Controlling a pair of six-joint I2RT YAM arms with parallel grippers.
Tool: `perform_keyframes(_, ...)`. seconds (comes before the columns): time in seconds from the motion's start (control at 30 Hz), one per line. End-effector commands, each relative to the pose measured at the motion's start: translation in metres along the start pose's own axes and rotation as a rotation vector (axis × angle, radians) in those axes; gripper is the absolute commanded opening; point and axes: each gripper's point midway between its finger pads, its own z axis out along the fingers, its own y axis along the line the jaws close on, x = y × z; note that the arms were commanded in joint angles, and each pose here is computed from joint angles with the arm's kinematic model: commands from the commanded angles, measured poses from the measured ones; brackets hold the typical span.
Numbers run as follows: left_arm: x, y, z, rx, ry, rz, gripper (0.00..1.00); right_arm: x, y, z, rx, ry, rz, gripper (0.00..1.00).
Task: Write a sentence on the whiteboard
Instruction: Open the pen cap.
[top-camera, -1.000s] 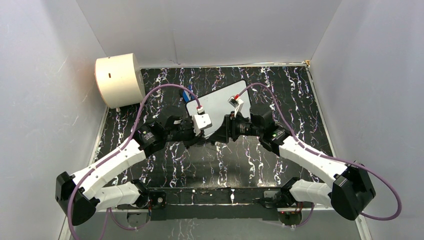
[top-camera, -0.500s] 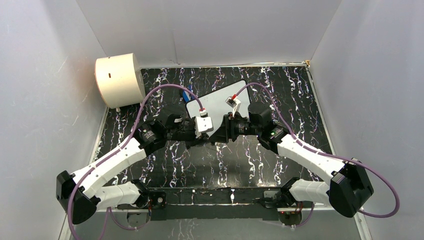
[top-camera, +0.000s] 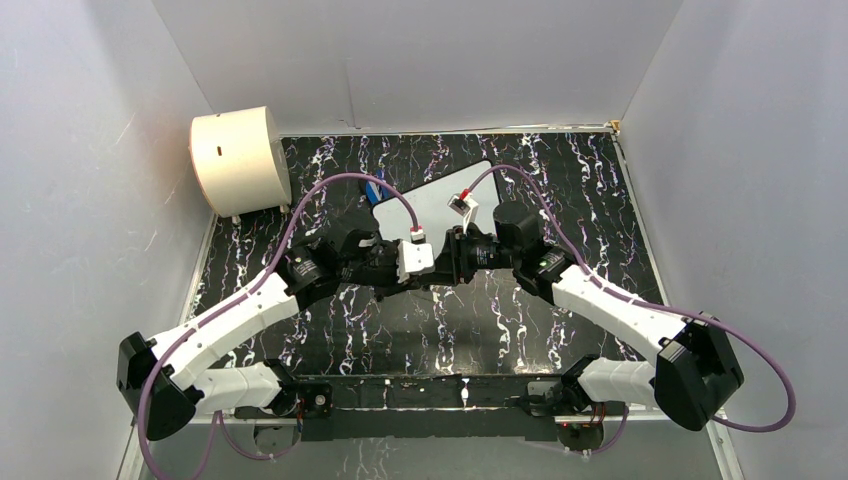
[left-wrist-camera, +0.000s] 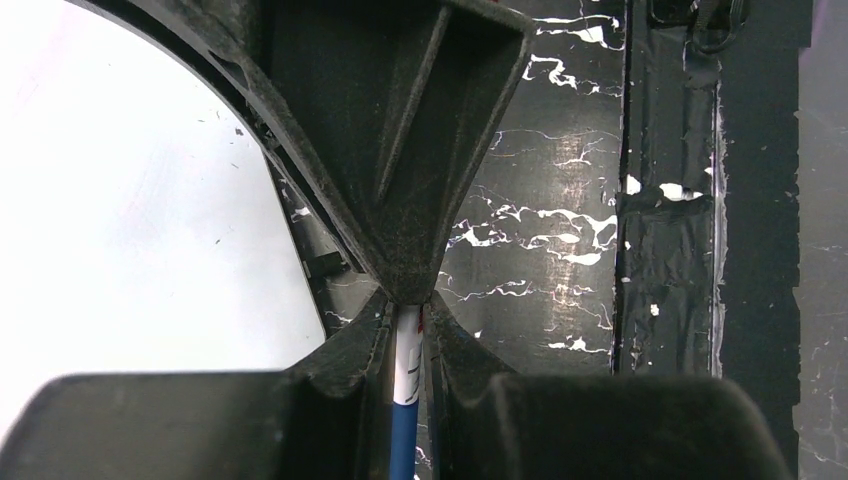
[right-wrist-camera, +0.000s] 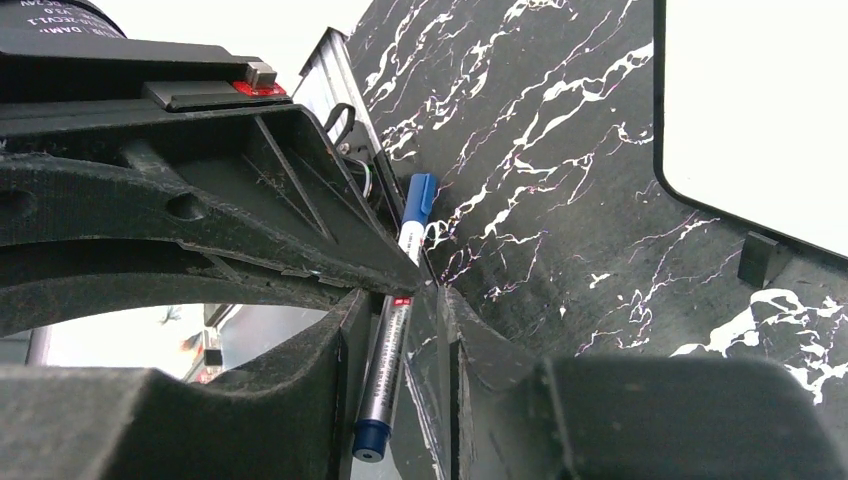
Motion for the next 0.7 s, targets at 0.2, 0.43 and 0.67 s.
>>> perform_keyframes(0.2,-0.017,0.011,-0.005,-0.047,-0.015,0.069,0.00,-0.012,0.017,-0.002,-0.048,0.015,-0.057,0.36)
perform_keyframes(0.43,-0.015,0.015,-0.004,-0.062,-0.001,0.077,0.00,-0.006,0.017,-0.005,-0.042,0.039,-0.050,0.36)
perform_keyframes(0.67,-0.015,0.008,-0.001,-0.025,-0.011,0.075,0.00,-0.007,0.015,-0.004,-0.038,0.032,-0.043,0.34)
